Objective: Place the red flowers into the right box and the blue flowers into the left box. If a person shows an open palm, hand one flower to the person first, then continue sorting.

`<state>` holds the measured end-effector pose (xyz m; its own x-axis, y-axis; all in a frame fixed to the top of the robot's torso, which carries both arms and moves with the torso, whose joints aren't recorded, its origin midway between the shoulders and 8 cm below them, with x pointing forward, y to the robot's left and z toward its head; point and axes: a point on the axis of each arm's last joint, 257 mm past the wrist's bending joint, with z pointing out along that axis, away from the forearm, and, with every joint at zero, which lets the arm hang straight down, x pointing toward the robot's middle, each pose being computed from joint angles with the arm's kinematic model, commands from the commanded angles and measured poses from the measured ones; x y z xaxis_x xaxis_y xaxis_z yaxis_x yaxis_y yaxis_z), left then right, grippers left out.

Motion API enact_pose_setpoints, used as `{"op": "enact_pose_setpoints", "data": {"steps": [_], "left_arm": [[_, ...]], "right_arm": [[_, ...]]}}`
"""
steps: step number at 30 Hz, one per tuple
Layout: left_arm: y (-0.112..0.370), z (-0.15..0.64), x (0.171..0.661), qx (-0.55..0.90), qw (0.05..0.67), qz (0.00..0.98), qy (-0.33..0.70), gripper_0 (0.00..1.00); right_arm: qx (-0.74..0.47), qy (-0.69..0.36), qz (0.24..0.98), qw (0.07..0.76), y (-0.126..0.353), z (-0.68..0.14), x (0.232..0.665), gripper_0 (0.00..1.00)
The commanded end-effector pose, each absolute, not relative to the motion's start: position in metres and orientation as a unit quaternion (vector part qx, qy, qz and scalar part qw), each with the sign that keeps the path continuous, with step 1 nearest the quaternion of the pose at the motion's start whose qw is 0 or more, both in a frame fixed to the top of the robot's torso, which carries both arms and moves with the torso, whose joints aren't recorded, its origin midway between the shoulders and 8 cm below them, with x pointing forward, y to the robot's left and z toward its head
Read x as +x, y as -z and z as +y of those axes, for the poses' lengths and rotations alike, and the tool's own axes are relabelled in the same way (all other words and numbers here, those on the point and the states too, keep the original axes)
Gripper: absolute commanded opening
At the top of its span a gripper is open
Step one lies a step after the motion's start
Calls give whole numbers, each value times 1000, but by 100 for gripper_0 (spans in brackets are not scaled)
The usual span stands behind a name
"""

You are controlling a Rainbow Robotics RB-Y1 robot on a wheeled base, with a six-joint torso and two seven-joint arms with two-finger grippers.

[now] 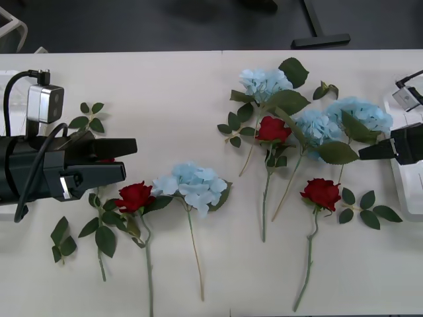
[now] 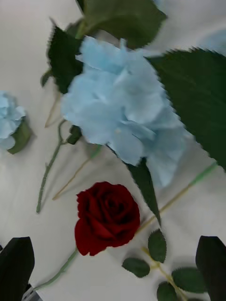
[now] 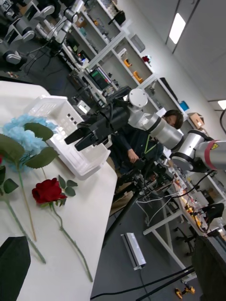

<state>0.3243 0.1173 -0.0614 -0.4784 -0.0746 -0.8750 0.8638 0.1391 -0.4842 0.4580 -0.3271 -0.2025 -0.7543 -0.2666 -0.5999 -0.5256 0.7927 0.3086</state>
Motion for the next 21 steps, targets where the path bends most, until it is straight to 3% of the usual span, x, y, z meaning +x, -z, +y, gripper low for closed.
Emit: {"op": "enact_pose_setpoints", "data": {"steps": [1,7,16,21], "left_arm": [[67,145,342,374,442,655,485,100],[113,181,363,491,437,685,314,100],[195,238,367,390,293,841,236,100],[237,255,370,274,254,899,229,100]], "right_arm": [[-205,-190,917,286,210,-337,477,100],[-161,-156,937,269,232,-345,485,100],[-121,-114,948,271,251,-336,508,100],[-110,-86,951,275,257,-334,519,100]]}}
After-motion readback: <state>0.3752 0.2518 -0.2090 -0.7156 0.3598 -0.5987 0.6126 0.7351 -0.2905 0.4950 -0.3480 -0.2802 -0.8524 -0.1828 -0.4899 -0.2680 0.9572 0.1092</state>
